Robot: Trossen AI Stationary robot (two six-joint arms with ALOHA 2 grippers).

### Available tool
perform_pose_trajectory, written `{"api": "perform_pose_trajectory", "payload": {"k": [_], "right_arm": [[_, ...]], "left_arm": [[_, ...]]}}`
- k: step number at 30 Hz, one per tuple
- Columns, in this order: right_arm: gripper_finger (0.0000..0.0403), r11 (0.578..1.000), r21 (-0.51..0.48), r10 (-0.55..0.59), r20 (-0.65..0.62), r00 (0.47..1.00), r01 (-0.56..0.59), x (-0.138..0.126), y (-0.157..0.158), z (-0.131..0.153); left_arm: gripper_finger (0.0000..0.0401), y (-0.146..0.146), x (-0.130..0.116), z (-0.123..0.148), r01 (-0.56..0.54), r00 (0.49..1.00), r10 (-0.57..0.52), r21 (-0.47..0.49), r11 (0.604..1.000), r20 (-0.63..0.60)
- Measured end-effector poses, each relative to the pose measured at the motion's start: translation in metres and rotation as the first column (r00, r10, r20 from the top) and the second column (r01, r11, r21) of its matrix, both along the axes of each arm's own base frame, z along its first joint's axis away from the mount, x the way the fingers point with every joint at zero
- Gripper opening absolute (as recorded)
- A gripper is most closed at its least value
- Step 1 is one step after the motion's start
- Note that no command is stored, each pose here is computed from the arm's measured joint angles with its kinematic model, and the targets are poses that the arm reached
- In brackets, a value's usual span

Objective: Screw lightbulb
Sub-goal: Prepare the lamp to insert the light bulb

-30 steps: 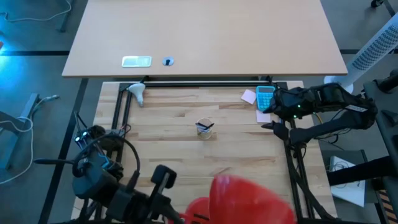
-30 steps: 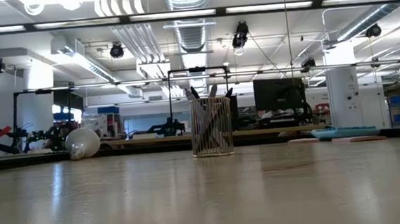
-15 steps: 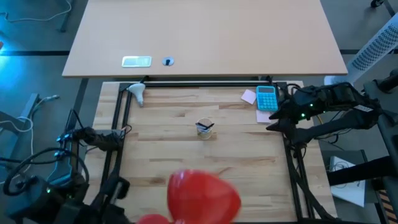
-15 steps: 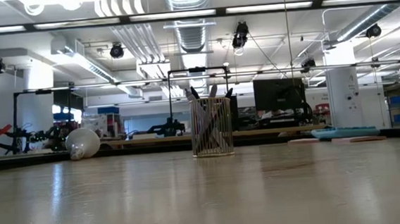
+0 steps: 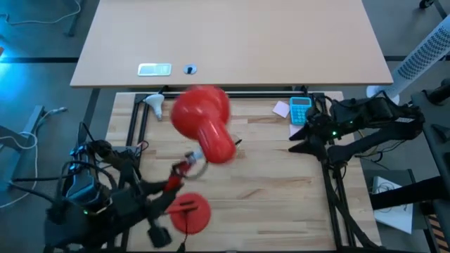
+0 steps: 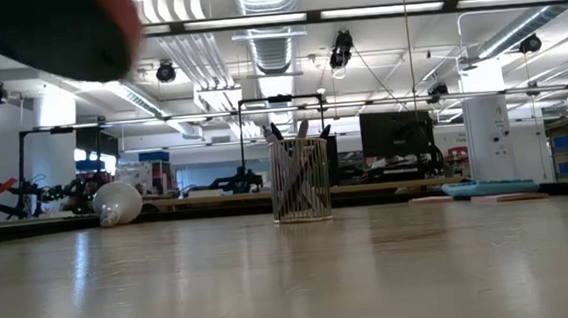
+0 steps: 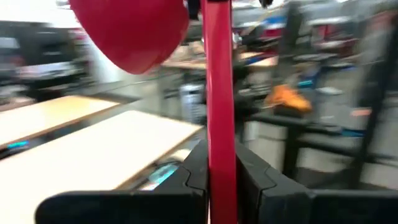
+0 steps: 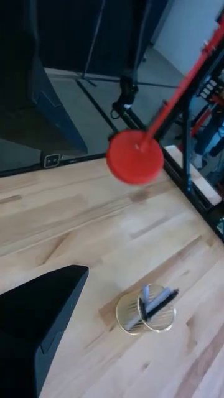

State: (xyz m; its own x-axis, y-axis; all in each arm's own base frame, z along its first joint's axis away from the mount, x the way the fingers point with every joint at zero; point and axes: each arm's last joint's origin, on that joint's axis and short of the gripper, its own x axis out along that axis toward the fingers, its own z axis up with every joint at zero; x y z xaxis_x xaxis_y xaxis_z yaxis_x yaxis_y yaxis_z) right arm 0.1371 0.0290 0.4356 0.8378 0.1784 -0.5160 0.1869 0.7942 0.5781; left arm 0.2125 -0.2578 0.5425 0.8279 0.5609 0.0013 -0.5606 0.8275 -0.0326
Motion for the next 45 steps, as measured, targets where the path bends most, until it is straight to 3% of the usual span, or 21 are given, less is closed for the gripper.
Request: {"api": "perform_pose_trajectory", "payload": {"k": [11, 17, 21, 28, 33, 37, 45], "right_arm": [[0.0294, 0.998, 0.016, 0.068, -0.016, 0.998, -0.068, 0.001, 0.012, -0.001], [0.0295, 0.997, 0.02, 0.07, -0.03, 0.997, -0.069, 0.0, 0.013, -0.003], [0.03, 0.998, 0.029, 0.066, -0.067, 0.996, -0.064, -0.002, 0.013, -0.005], [0.0292, 0.996, 0.035, 0.087, -0.105, 0.991, -0.084, -0.005, 0.016, -0.008], [0.0293, 0.996, 0.031, 0.092, -0.117, 0.989, -0.089, -0.006, 0.016, -0.009], [0.0298, 0.995, 0.022, 0.095, -0.122, 0.988, -0.093, -0.005, 0.016, -0.01], [0.0305, 0.996, 0.025, 0.092, -0.127, 0.988, -0.089, -0.006, 0.016, -0.01]], "left_arm": [[0.0026, 0.054, -0.005, -0.018, -0.09, 0.992, 0.099, 0.111, 0.99, -0.079], [0.0026, 0.084, 0.008, -0.035, -0.096, 0.973, 0.127, 0.165, 0.982, -0.191], [0.0026, 0.113, 0.017, -0.042, -0.112, 0.94, 0.164, 0.184, 0.977, -0.299], [0.0026, 0.147, 0.036, -0.066, -0.126, 0.839, 0.215, 0.206, 0.971, -0.5], [0.0026, 0.147, 0.062, -0.104, -0.132, 0.789, 0.242, 0.229, 0.965, -0.565], [0.0026, 0.137, 0.082, -0.138, -0.124, 0.788, 0.254, 0.261, 0.957, -0.561], [0.0027, 0.115, 0.113, -0.196, 0.028, 0.782, 0.09, 0.18, 0.983, -0.617]]}}
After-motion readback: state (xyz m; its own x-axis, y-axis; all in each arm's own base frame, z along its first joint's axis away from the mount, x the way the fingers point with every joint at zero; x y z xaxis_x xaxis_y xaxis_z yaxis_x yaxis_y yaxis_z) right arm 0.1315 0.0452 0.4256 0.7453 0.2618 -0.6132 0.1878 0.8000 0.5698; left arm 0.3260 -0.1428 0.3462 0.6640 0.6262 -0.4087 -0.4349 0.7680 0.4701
